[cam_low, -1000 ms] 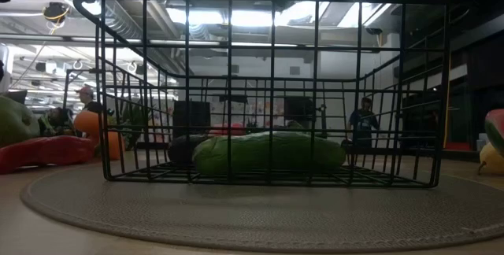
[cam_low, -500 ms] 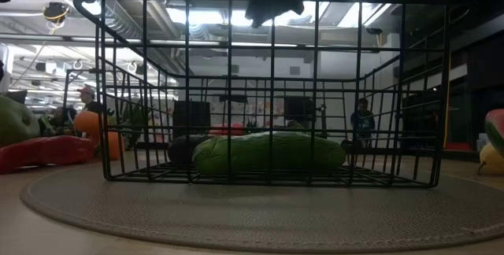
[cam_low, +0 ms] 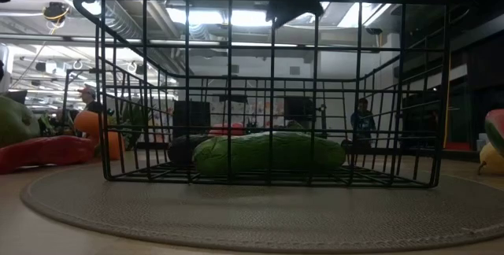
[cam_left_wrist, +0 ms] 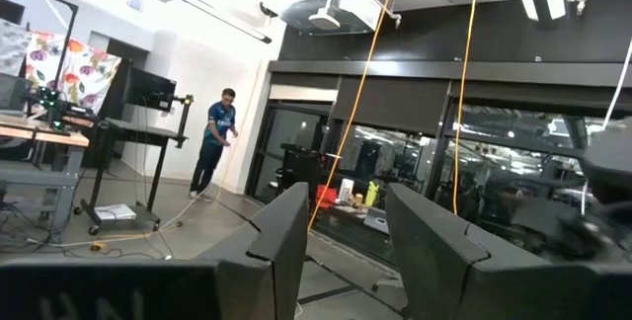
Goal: Build produce basket
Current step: Put the bottom orange tangerines into the black wire basket
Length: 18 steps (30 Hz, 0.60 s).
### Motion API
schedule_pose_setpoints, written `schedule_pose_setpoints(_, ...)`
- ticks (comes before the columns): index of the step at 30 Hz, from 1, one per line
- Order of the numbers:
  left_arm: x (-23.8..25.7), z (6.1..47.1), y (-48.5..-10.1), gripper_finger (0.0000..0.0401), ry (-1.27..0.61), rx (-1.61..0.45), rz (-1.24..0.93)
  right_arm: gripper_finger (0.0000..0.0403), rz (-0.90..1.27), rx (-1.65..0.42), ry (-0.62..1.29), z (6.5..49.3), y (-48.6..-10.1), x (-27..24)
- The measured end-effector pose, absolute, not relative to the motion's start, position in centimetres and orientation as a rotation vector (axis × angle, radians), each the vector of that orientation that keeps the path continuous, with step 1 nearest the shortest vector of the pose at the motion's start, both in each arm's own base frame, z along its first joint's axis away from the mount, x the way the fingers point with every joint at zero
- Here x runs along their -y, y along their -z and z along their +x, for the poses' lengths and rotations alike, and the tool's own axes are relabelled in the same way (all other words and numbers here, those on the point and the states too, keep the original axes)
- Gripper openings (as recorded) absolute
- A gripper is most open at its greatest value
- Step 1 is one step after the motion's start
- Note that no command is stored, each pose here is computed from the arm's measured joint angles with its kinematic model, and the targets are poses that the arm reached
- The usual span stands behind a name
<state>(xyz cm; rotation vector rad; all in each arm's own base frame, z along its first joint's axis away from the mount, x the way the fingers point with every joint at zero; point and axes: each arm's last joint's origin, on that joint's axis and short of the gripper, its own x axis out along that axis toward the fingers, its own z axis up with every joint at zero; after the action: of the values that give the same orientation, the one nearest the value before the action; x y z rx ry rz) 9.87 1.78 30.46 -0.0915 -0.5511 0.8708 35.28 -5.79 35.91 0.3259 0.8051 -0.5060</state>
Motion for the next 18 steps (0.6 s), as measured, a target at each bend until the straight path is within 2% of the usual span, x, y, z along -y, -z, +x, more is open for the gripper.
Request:
schedule_pose_setpoints(12,-1.7,10.0,-30.3,0.0134,-0.842,0.558,-0.142,0.0131,0.331,-1.045,0.812,29.9,-36.1,8.8)
schedule_pose_setpoints(18,-1.3,10.6,-29.7,0.0134,-0.805,0.479,-0.118,0.0131,0.367,-1.119,0.867,28.8,-35.9,9.3)
